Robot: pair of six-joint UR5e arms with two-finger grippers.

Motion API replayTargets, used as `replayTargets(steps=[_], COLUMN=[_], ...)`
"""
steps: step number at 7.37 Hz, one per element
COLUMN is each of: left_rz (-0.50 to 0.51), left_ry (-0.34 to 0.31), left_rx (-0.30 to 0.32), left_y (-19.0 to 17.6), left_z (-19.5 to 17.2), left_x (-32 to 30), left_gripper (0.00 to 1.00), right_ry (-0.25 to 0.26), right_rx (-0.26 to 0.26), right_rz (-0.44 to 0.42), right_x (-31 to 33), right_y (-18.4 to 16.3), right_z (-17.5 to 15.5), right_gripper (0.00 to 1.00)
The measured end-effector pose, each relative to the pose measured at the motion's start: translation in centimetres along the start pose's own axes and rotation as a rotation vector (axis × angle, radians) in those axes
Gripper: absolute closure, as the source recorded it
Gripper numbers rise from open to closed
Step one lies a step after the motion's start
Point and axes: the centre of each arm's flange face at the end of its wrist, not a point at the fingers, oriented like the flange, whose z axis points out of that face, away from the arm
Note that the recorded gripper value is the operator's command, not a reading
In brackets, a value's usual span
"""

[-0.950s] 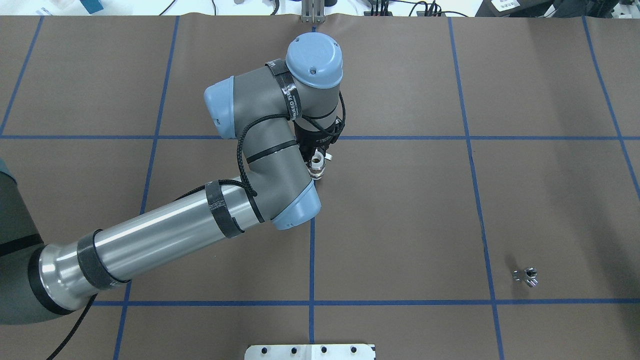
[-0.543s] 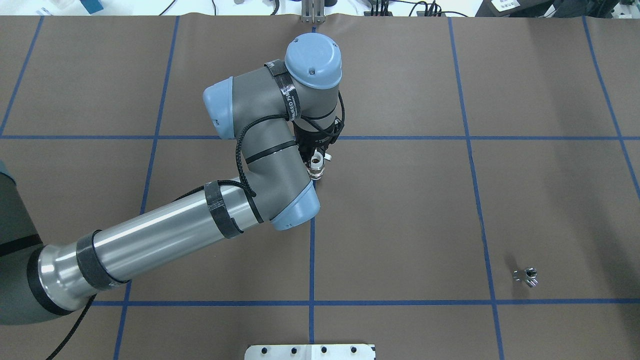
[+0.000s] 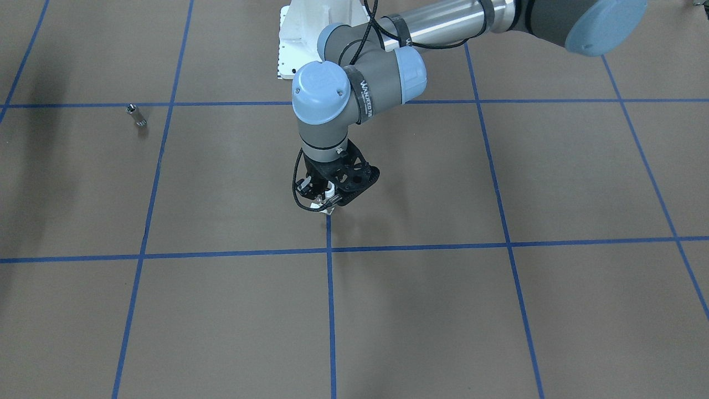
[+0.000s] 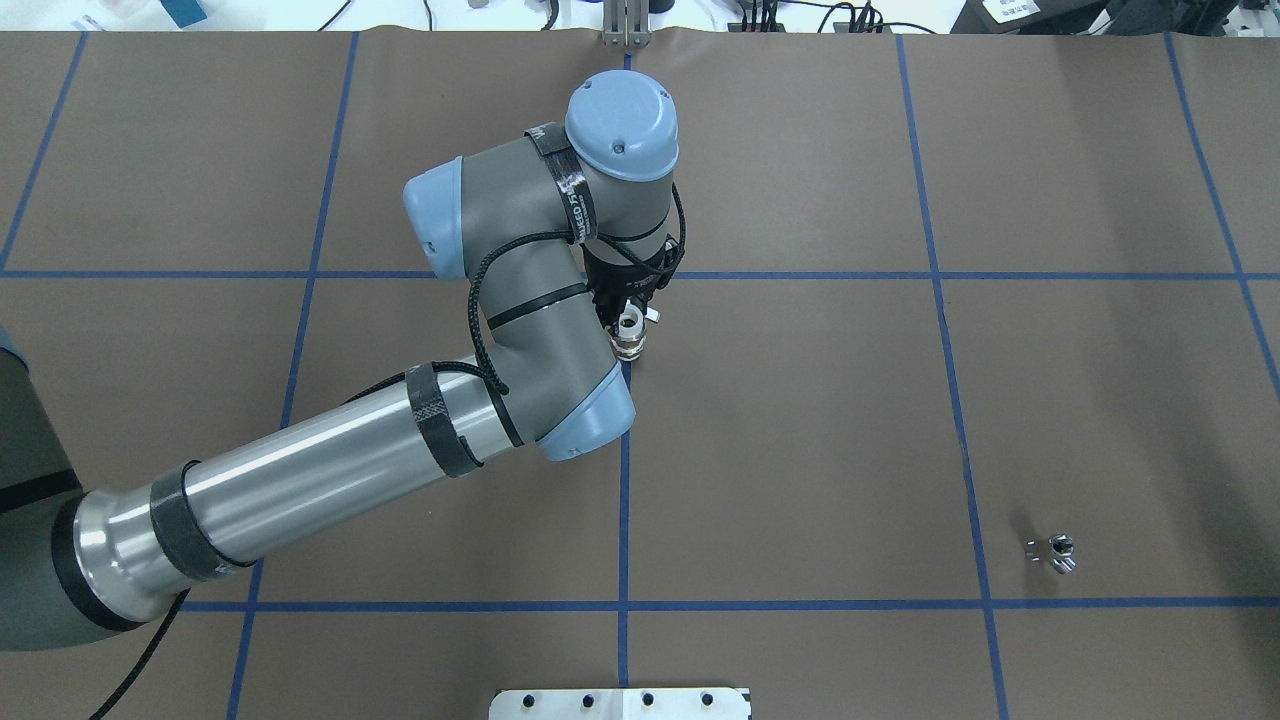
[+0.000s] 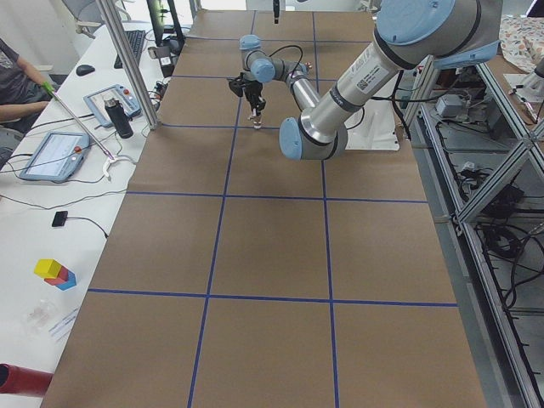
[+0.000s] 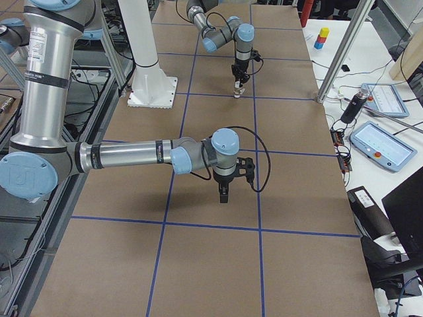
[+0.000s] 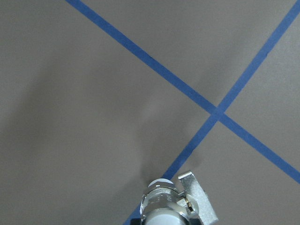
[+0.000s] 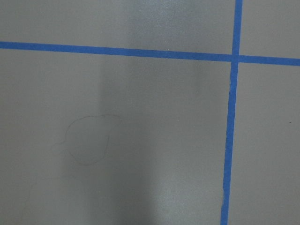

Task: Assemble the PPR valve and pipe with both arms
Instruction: 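Lower the valve upright onto the table center and open the left gripper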

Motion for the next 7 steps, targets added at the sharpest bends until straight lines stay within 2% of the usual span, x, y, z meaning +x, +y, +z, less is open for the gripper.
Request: replayTargets(steps=[2, 4, 7], left_rz=[0.000, 0.009, 0.036], left_ry=[-0.001, 0.005, 0.012], left_rx=[0.000, -0.001, -0.003], left_y=[-0.04, -0.06, -0.11], left_z=[0.07, 0.12, 0.44], left_x=[-0.05, -0.04, -0.13], left_gripper=[0.86, 0.61, 0.59], right_ry=[-0.001, -0.001, -0.001], right_rx=[0.000, 0.000, -0.001], right_rz=[0.000, -0.001, 0.000], right_x=[-0.03, -0.04, 0.00], right_y=[0.02, 0.02, 0.03], right_z=[-0.02, -0.02, 0.02], right_gripper=[0.00, 0.00, 0.00])
